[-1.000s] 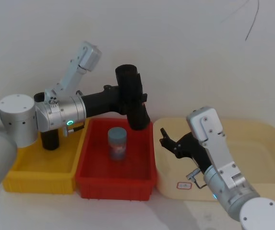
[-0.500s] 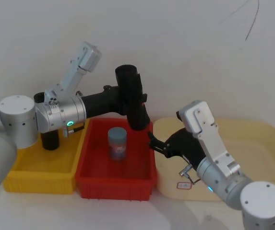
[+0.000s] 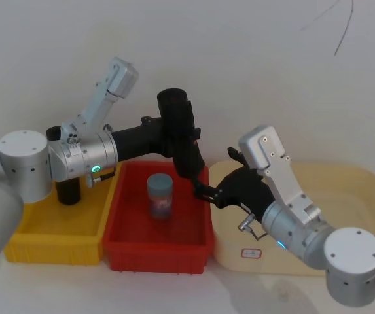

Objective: Pick up the garbage bag with the one hand and transfer it to the other hand.

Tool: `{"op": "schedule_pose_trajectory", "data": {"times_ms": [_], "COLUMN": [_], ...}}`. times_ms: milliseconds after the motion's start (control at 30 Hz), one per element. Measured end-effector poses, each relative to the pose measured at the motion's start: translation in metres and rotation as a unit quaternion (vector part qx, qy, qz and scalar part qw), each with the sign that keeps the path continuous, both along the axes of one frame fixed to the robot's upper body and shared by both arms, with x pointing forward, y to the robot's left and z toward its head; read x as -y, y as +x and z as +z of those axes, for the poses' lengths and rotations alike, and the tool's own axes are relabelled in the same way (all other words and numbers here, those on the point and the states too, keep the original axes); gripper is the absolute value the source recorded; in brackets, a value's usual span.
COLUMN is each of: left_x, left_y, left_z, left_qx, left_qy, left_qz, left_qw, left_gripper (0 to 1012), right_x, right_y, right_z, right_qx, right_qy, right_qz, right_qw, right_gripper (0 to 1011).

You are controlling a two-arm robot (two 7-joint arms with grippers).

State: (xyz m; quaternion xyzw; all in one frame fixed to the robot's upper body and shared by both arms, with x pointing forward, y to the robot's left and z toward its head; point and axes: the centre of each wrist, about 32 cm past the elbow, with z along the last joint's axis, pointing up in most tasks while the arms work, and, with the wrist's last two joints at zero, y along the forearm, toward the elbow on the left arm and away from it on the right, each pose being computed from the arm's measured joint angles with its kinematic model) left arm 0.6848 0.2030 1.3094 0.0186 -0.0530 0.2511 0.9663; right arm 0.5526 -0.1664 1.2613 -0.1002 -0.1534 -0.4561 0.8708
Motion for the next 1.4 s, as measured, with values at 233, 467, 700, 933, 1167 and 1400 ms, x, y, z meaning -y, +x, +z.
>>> {"op": "schedule_pose_trajectory", "data": {"times_ms": [233, 467, 700, 933, 1167, 1400], "left_x": [-0.0002, -0.0001, 0.0, 0.0, 0.0, 0.0], "left_y": [-0.0001, -0.0002, -0.0003, -0.0003, -0.0003, -0.0003], "left_z": [-0.0002, -0.0003, -0.0003, -0.0002, -0.0003, -0.0003], "left_qx": [0.0, 0.0, 0.0, 0.0, 0.0, 0.0], "left_qy": [0.0, 0.0, 0.0, 0.0, 0.0, 0.0], "left_qz": [0.001, 0.001, 0.0, 0.0, 0.0, 0.0], "left_qw": [1.0, 1.0, 1.0, 1.0, 1.0, 1.0], "left_gripper": [433, 433, 434, 433, 433, 434], "right_x": [-0.006, -0.012, -0.018, -0.023, -0.028, -0.033], "right_y": [0.008, 0.014, 0.023, 0.031, 0.04, 0.049], "right_z": [0.0, -0.001, -0.001, 0.0, -0.001, -0.001], "right_qx": [0.001, 0.002, 0.0, -0.004, -0.01, -0.016], "right_qy": [-0.003, -0.007, -0.008, -0.008, -0.008, -0.008], "right_qz": [0.005, 0.007, 0.006, 0.004, 0.0, -0.003], "right_qw": [1.0, 0.9999, 0.9999, 1.0, 0.9999, 0.9998], "right_gripper": [1001, 1002, 1001, 1001, 1001, 1001]}}
